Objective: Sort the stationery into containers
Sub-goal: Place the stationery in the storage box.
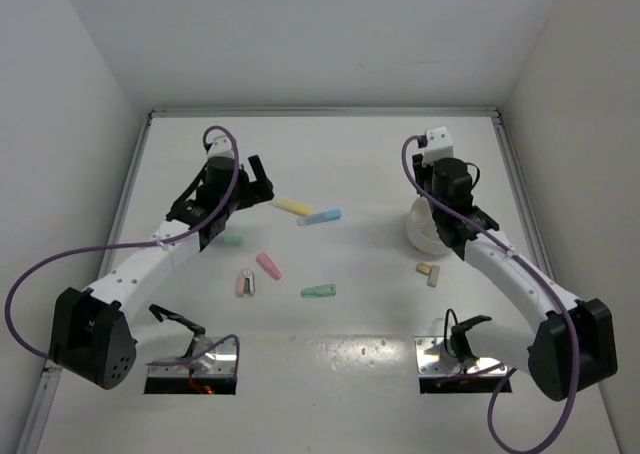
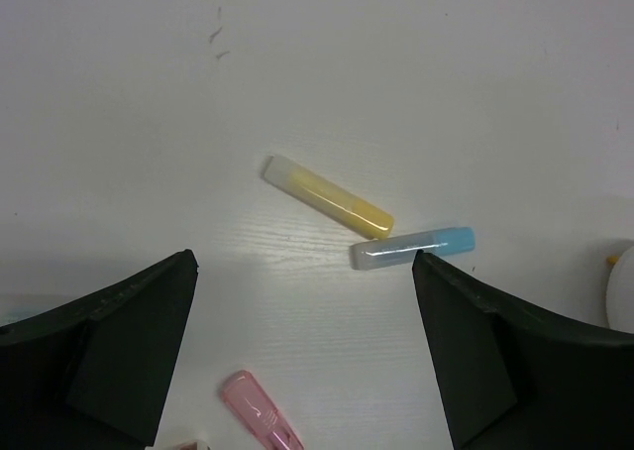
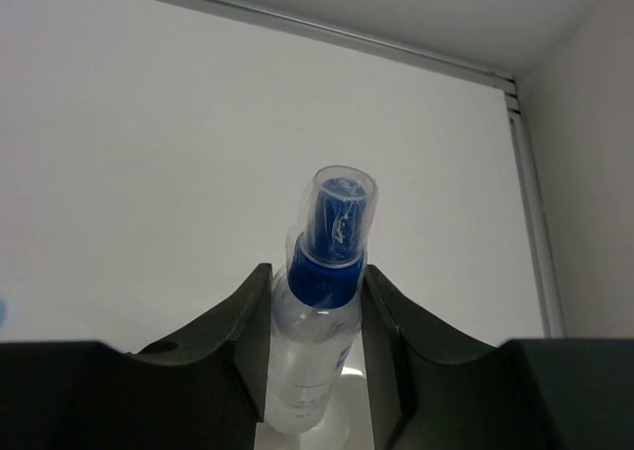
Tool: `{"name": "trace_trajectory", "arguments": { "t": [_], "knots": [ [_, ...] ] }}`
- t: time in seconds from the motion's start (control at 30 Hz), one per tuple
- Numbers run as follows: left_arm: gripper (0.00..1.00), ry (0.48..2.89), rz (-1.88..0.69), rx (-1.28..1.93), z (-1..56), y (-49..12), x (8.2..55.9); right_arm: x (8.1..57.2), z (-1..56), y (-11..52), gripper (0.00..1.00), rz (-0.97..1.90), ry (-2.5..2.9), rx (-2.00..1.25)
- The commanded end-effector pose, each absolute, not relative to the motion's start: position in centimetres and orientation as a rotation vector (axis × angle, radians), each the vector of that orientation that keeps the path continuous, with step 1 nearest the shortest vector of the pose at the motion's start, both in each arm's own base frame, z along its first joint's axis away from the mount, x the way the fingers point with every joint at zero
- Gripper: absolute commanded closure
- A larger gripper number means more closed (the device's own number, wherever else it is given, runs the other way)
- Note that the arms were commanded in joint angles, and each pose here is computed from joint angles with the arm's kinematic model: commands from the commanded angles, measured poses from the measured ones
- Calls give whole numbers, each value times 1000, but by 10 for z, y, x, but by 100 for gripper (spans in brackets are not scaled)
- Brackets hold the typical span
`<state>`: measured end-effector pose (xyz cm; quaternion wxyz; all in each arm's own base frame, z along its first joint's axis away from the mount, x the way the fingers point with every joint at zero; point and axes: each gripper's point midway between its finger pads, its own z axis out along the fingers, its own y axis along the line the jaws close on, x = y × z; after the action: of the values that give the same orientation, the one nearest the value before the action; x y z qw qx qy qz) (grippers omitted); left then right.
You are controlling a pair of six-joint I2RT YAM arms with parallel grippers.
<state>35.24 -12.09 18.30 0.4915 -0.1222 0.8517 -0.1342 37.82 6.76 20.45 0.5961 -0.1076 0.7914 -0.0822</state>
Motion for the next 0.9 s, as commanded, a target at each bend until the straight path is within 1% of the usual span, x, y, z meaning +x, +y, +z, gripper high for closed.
{"name": "trace_trajectory", "arguments": {
  "t": [0.0, 0.1, 0.2, 0.43, 0.7, 0.87],
  "knots": [
    [4, 2014, -394, -290, 205, -132, 362, 379, 241, 36, 100, -264, 1699, -26],
    [5, 2017, -403, -285, 204, -134, 362, 370, 236, 12, 100, -337, 1666, 85],
    [5, 2017, -403, -285, 204, -134, 362, 363, 234, 8, 100, -340, 1667, 75],
    [5, 2032, -418, -273, 201, -137, 362, 360, 224, 12, 100, -295, 1710, 68],
    [5, 2043, -423, -267, 198, -139, 362, 363, 190, 7, 100, -304, 1766, 48],
    [5, 2043, -423, -267, 198, -139, 362, 363, 176, 12, 100, -259, 1800, 14]
  ]
}}
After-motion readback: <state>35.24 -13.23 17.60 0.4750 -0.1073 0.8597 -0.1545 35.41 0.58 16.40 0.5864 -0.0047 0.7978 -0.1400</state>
